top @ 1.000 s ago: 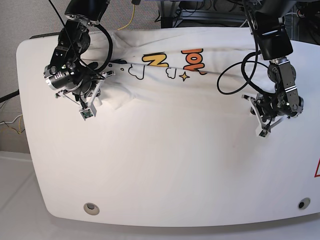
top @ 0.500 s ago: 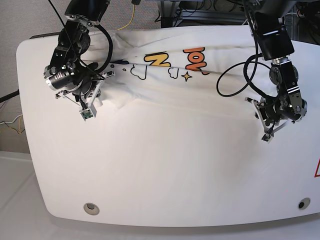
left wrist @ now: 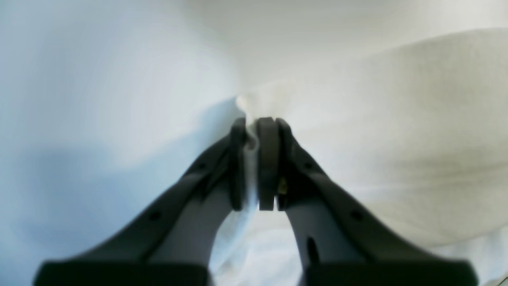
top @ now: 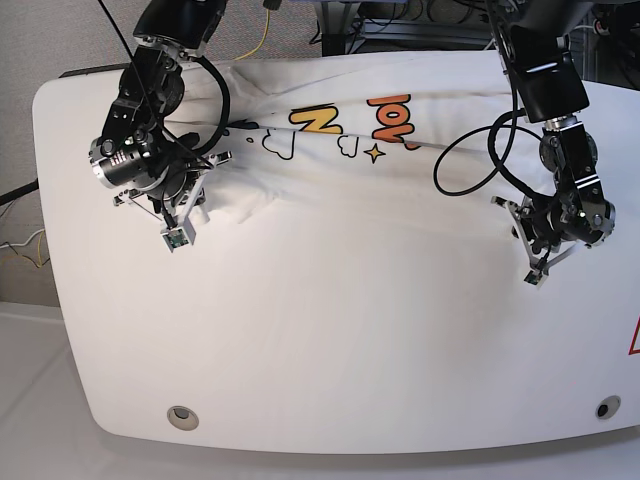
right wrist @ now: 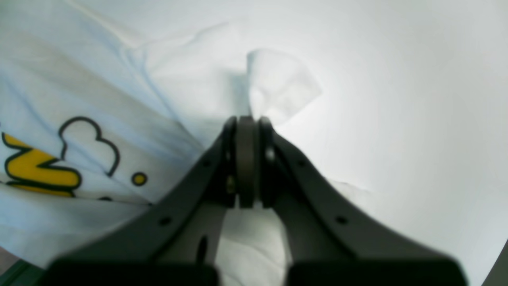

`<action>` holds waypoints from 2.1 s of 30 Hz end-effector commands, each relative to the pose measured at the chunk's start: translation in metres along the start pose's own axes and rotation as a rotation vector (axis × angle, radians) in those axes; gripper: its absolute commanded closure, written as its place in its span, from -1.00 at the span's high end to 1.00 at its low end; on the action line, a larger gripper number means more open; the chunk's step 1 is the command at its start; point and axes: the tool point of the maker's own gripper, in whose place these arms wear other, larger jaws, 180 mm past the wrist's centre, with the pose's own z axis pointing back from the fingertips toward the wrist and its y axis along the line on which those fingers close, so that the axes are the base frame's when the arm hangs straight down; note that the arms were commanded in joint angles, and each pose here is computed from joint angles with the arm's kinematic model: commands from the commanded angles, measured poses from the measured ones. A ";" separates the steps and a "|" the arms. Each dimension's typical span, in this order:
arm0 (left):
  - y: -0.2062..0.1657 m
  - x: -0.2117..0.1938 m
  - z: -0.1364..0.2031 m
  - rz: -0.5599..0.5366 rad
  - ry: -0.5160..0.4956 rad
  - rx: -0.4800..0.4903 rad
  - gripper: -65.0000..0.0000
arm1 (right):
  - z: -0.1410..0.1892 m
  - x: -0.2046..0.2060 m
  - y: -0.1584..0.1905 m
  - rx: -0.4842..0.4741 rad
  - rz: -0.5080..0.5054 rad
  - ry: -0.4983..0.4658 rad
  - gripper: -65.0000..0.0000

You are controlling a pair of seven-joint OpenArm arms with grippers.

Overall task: Fold the T-shirt properly
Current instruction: 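Drag the gripped side edge with the left gripper toward the right gripper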

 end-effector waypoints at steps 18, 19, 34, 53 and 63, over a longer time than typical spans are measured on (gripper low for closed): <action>0.027 0.061 0.027 -0.012 -0.139 0.064 -0.89 | 0.012 0.040 -0.013 -0.041 0.020 -0.103 -1.00; 0.028 0.062 0.027 -0.012 -0.142 0.065 -0.89 | 0.012 0.042 -0.014 -0.043 0.019 -0.107 -1.00; 0.039 0.087 0.040 -0.014 -0.194 0.090 -0.89 | 0.011 0.068 -0.024 -0.046 0.015 -0.145 -1.00; 0.040 0.081 0.039 -0.013 -0.155 0.092 -0.89 | 0.011 0.067 -0.025 -0.046 0.015 -0.140 -1.00; 0.032 0.054 0.029 -0.014 -0.083 0.078 -0.89 | 0.008 0.036 -0.017 -0.040 0.017 -0.084 -1.00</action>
